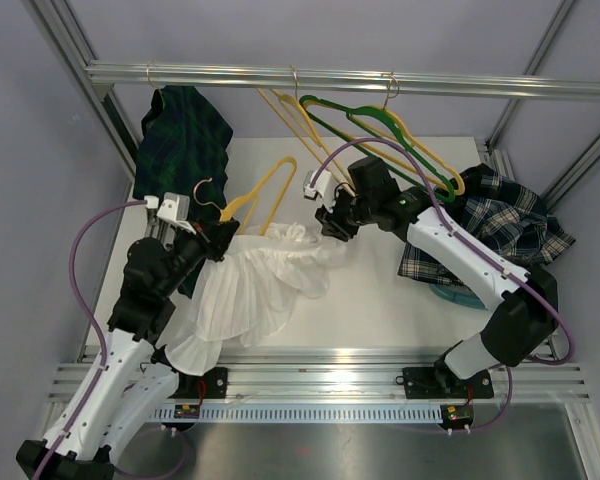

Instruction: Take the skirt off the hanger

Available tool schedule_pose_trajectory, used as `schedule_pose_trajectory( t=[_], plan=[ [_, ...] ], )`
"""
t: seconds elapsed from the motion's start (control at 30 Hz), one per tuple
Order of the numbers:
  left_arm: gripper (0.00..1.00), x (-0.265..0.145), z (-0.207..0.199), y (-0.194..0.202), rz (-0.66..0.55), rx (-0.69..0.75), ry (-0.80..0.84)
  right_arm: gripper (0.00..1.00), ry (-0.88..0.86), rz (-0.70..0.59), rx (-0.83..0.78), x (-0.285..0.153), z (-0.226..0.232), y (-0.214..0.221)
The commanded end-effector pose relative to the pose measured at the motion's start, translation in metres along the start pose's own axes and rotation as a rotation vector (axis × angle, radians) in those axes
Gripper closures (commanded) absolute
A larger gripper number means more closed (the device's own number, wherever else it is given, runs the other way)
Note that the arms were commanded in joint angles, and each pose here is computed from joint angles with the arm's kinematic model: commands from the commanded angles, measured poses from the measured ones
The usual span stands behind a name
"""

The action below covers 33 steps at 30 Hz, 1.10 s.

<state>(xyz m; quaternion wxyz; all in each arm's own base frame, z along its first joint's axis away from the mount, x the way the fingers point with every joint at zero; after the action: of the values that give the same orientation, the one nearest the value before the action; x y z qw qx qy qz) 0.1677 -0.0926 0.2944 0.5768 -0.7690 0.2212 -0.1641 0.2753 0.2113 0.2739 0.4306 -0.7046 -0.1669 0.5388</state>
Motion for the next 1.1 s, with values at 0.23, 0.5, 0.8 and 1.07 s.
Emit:
schedule_pose_trajectory(
  t=[0.23,0.5,0.8,1.07],
  plan=[
    [1.0,0.009,-0.003,-0.024,-0.059,0.231,0.122,0.2,-0.231,0.058,-0.161,-0.035,0.016,0.001],
    [1.0,0.005,-0.006,-0.021,0.01,0.378,0.239,0.15,-0.431,0.037,-0.257,-0.041,0.033,0.012],
    [1.0,0.0,-0.006,-0.01,0.127,0.511,0.375,0.15,-0.626,0.015,-0.452,-0.064,0.057,0.039],
    [1.0,0.01,-0.013,-0.005,0.144,0.585,0.572,0.18,-0.469,0.0,-0.412,-0.085,0.052,0.015]
  ],
)
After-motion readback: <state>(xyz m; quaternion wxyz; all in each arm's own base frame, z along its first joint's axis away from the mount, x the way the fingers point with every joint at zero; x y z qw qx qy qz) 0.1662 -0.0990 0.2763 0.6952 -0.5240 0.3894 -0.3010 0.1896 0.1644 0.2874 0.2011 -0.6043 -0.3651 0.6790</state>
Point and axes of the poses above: each gripper's point midway between its finger pads, its own x axis out along the fingers, its own z axis along the line the jaws close on, y = z × x, the point moved 10 cm from there along -x, back along the fingers, and after that the axes turned 7 degrees about x, right-handed, at the moved point
